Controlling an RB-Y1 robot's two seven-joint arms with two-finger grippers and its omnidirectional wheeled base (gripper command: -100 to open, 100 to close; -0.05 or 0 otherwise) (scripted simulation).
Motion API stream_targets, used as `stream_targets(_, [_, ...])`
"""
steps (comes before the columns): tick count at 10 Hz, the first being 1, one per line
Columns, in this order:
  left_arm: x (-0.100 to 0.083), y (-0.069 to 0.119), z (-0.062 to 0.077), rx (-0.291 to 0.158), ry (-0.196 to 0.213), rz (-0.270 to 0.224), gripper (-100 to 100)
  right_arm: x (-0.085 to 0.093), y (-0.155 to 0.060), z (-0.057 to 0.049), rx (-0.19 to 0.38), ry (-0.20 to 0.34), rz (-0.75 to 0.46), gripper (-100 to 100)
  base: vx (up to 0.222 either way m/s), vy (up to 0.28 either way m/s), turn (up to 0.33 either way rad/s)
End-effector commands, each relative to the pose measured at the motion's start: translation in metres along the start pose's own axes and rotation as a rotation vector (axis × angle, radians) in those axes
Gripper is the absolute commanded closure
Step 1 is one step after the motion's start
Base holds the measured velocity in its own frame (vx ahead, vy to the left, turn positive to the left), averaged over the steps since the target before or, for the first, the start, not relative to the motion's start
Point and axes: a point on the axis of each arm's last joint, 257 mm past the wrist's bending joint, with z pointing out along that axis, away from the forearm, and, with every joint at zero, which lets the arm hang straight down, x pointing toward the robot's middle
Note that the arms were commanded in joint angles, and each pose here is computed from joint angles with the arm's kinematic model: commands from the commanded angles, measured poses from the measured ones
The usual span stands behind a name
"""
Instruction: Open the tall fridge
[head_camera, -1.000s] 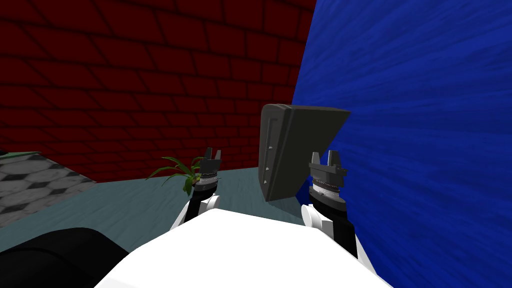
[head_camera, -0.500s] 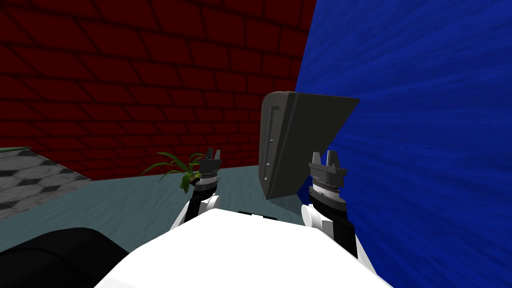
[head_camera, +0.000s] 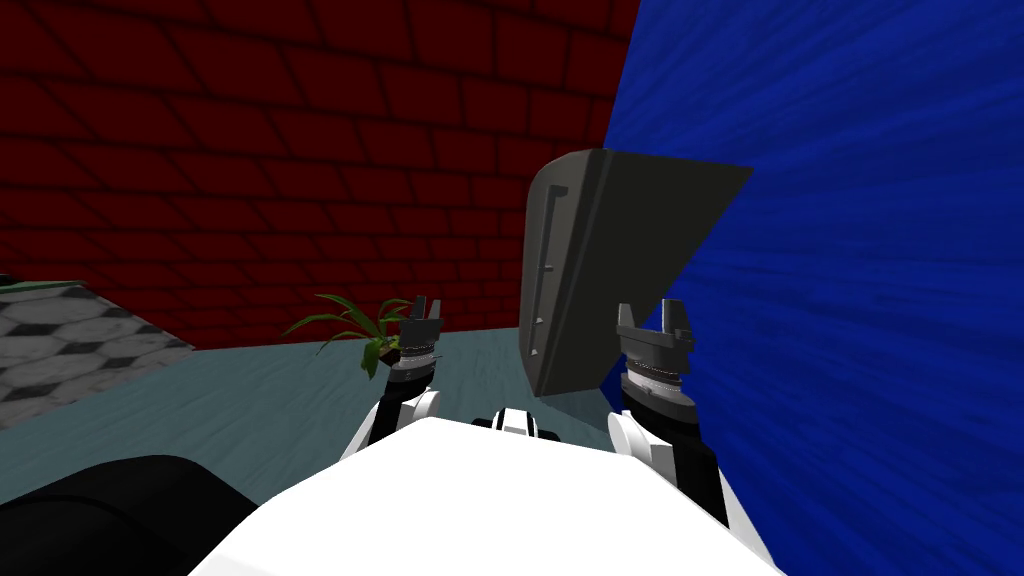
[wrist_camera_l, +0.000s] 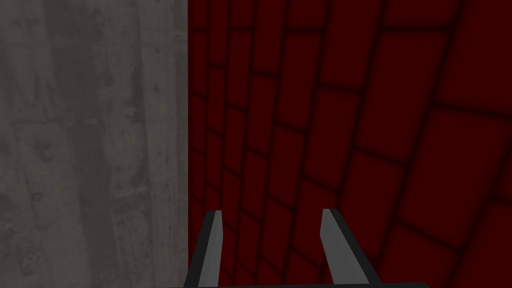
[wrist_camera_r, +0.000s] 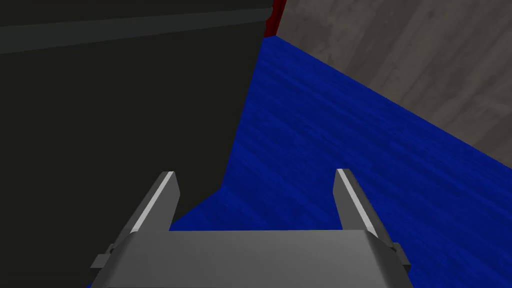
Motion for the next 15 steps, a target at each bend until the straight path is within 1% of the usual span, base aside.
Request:
stream_targets(1, [0.0, 0.0, 0.0, 0.0, 0.0, 0.0, 0, 0.004, 0.006, 0.002, -0.011, 0.049, 0.079, -100, 0.034, -0.01, 0.184])
stream_targets(2, [0.0, 0.0, 0.0, 0.0, 0.0, 0.0, 0, 0.005, 0.009, 0.003, -0.017, 0.06, 0.117, -100, 0.049, -0.019, 0.213])
stream_targets(3, [0.0, 0.0, 0.0, 0.0, 0.0, 0.0, 0, 0.005, 0.009, 0.003, -0.016, 0.06, 0.131, -100, 0.034, -0.018, 0.074])
stream_targets(4, [0.0, 0.0, 0.0, 0.0, 0.0, 0.0, 0, 0.004, 0.013, 0.004, -0.024, 0.066, 0.182, -100, 0.031, -0.013, 0.163])
stream_targets(5, [0.0, 0.0, 0.0, 0.0, 0.0, 0.0, 0, 0.004, 0.013, 0.004, -0.023, 0.066, 0.191, -100, 0.025, -0.01, 0.078])
stream_targets(6, [0.0, 0.0, 0.0, 0.0, 0.0, 0.0, 0, 0.002, 0.018, 0.005, -0.032, 0.068, 0.246, -100, 0.034, -0.011, 0.135])
stream_targets(7, [0.0, 0.0, 0.0, 0.0, 0.0, 0.0, 0, 0.002, 0.018, 0.005, -0.031, 0.069, 0.257, -100, 0.031, -0.011, 0.103])
stream_targets(8, [0.0, 0.0, 0.0, 0.0, 0.0, 0.0, 0, 0.0, 0.022, 0.006, -0.041, 0.068, 0.313, -100, 0.035, -0.013, 0.186])
stream_targets(9, [0.0, 0.0, 0.0, 0.0, 0.0, 0.0, 0, 0.0, 0.022, 0.006, -0.04, 0.068, 0.329, -100, 0.033, -0.015, 0.1])
stream_targets(10, [0.0, 0.0, 0.0, 0.0, 0.0, 0.0, 0, -0.002, 0.027, 0.008, -0.051, 0.065, 0.384, -100, 0.037, -0.016, 0.201])
stream_targets(11, [0.0, 0.0, 0.0, 0.0, 0.0, 0.0, 0, -0.002, 0.027, 0.008, -0.051, 0.066, 0.406, -100, 0.033, -0.021, 0.097])
stream_targets(14, [0.0, 0.0, 0.0, 0.0, 0.0, 0.0, 0, -0.009, 0.038, 0.01, -0.074, 0.056, 0.538, -100, 0.038, -0.019, 0.174])
stream_targets(15, [0.0, 0.0, 0.0, 0.0, 0.0, 0.0, 0, -0.009, 0.038, 0.01, -0.074, 0.057, 0.567, -100, 0.037, -0.019, 0.117])
